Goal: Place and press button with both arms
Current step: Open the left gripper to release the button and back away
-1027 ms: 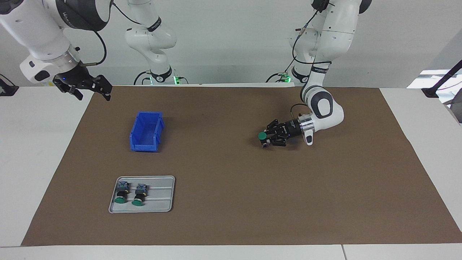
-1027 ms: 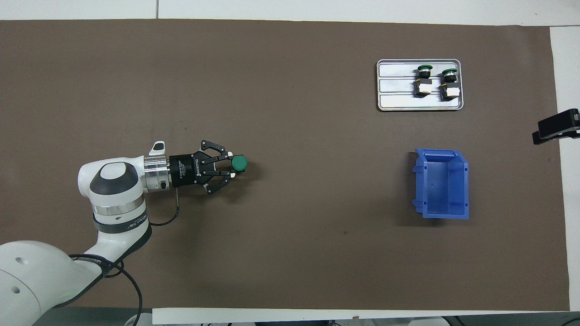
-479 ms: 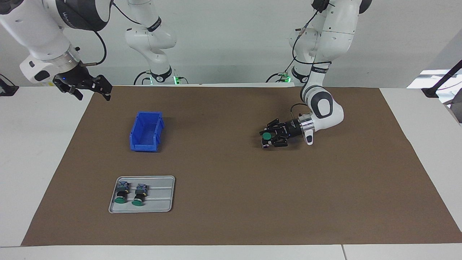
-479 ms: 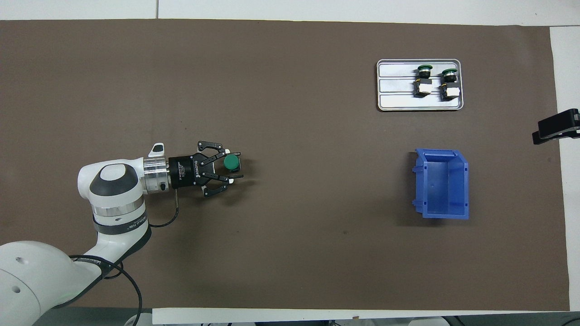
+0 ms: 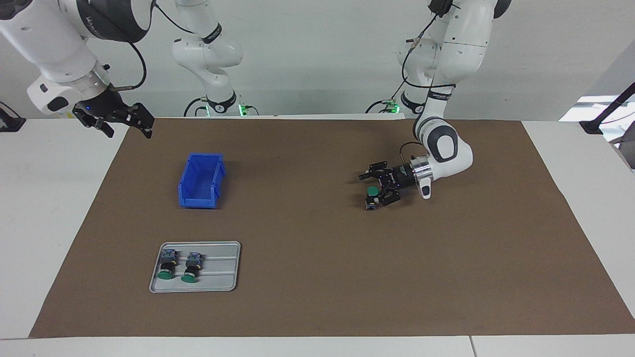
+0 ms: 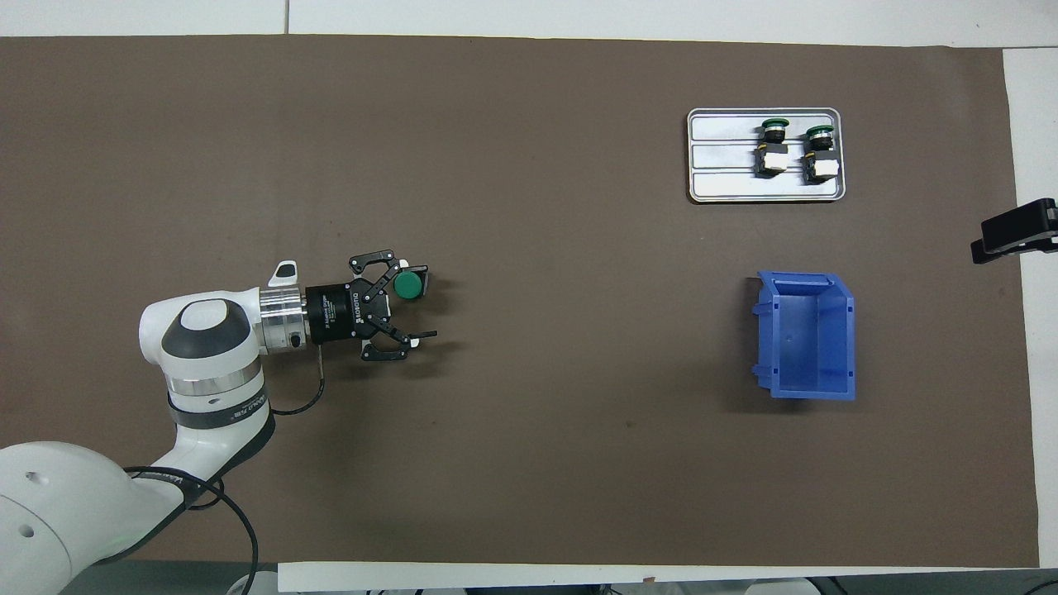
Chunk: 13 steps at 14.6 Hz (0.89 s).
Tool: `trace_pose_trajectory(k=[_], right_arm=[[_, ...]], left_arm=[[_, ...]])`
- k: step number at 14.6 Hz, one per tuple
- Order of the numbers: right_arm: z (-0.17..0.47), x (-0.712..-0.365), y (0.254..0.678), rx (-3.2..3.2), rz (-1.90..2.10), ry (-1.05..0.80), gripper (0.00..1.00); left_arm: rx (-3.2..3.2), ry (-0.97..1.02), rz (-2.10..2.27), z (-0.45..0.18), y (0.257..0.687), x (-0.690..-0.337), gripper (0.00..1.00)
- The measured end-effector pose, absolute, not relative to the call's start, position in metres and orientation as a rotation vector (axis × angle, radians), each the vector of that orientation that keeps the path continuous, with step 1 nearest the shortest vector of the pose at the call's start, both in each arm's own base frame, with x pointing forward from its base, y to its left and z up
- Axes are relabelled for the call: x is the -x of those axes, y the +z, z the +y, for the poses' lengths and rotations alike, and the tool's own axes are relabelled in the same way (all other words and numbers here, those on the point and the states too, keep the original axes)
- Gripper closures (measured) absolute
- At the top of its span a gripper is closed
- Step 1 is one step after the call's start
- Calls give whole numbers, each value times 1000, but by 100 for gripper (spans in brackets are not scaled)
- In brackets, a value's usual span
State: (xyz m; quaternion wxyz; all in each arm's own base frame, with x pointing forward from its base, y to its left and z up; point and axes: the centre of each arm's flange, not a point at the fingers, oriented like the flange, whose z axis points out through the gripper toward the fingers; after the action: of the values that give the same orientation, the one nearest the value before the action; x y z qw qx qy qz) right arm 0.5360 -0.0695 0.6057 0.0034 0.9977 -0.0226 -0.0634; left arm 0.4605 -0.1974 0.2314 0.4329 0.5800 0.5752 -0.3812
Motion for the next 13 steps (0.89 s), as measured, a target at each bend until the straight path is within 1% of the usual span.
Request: trace_pose_trajectory(k=[5,8,13], right_arm=[[-70,-536,606,-3128,-71,-199,1],[-70,-536,606,-3128,-71,-199,1],[-70,-536,606,-3128,-71,-199,1]], left_arm=[[-1458,-842,1472,-188,253,-467,0],[-1491,-783,1532,-200,258,-464,0],[-1433,-744,1549,-201,306,-469,0]])
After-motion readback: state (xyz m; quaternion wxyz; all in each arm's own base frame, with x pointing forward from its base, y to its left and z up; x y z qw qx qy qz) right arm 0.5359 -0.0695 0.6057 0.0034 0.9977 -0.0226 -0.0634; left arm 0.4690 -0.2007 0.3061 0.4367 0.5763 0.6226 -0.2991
